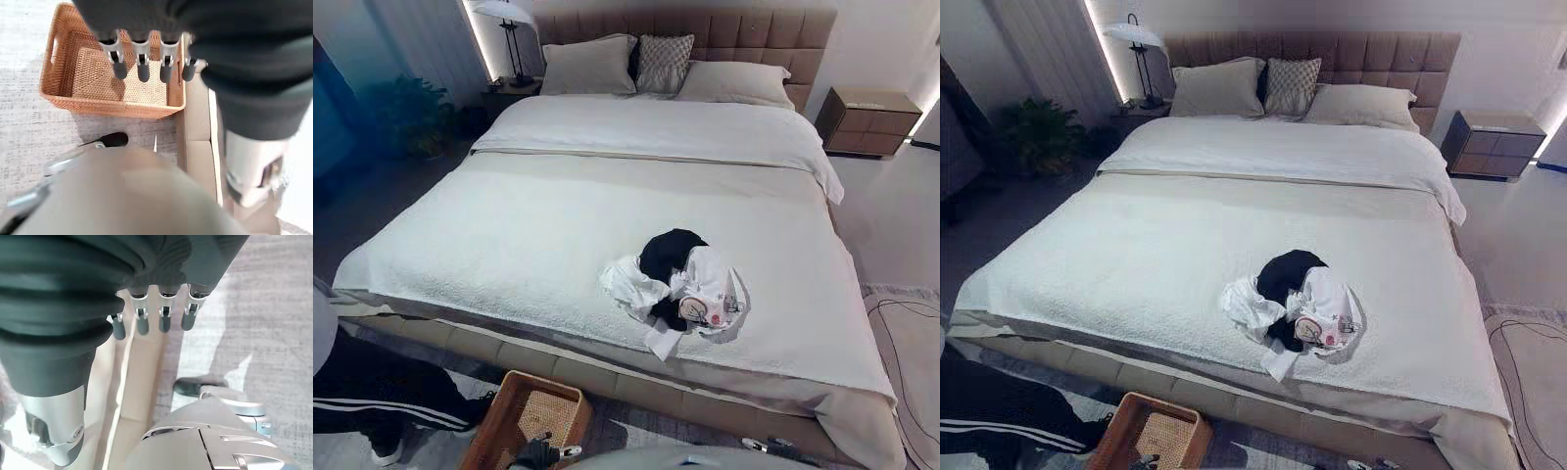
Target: Pick up clothes into the bucket
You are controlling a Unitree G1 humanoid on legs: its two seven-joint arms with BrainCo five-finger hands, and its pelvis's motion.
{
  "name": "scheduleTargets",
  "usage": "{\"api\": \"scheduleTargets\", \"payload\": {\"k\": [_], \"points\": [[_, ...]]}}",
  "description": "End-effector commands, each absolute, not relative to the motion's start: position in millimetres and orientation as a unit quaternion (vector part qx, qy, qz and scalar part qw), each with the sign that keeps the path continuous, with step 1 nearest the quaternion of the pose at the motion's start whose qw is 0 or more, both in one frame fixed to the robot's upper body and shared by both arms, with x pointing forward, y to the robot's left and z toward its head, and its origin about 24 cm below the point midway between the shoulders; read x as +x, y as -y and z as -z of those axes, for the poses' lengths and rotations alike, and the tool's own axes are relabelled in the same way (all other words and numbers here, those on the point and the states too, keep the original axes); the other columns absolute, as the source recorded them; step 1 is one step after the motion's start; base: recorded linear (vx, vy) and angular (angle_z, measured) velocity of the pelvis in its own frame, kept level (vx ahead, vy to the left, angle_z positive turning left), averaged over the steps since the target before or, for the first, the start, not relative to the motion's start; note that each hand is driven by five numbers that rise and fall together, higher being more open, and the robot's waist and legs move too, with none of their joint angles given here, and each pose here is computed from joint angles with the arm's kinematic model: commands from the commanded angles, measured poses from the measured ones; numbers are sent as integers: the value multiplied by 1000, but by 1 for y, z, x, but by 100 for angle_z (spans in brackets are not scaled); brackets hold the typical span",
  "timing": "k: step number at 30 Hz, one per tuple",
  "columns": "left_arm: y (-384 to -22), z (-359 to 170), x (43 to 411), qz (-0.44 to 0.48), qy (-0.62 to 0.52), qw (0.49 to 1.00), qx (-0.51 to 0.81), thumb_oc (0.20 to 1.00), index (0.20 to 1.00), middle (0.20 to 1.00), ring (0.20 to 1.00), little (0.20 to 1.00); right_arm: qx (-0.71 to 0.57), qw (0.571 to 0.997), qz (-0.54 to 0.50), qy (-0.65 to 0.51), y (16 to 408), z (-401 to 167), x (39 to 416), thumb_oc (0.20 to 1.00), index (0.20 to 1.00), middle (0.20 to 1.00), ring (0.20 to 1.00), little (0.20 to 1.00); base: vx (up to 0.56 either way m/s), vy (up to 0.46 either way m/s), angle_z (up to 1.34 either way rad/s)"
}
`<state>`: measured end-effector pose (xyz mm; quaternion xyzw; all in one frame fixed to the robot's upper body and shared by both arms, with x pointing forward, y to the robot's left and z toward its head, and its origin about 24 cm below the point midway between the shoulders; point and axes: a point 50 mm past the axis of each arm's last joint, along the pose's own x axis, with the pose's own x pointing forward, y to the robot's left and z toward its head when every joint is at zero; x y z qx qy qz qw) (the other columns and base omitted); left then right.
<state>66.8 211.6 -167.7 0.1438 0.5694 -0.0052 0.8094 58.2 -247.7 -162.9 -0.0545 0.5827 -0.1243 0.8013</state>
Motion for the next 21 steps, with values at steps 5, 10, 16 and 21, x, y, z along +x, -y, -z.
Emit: {"api": "scheduleTargets", "payload": {"k": [5, 10, 16, 21], "points": [[-210, 166, 83, 13, -556, 817, 154, 1000, 1000, 1000, 1000, 1000, -80, 818, 94, -562, 239, 161, 86, 1000, 1000, 1000, 1000, 1000, -21, -5, 3], [-210, 166, 83, 8, -556, 817, 153, 1000, 1000, 1000, 1000, 1000, -78, 820, 99, -559, 240, 161, 87, 1000, 1000, 1000, 1000, 1000, 0, 0, 0], [-214, 164, 87, 1, -546, 820, 169, 1000, 1000, 1000, 1000, 1000, -45, 852, 128, -506, 240, 152, 112, 1000, 1000, 1000, 1000, 1000, 0, 0, 0], [-217, 161, 91, 5, -529, 825, 201, 1000, 1000, 1000, 1000, 1000, -7, 891, 163, -423, 242, 134, 144, 1000, 1000, 1000, 1000, 1000, 0, 0, 0]]}}
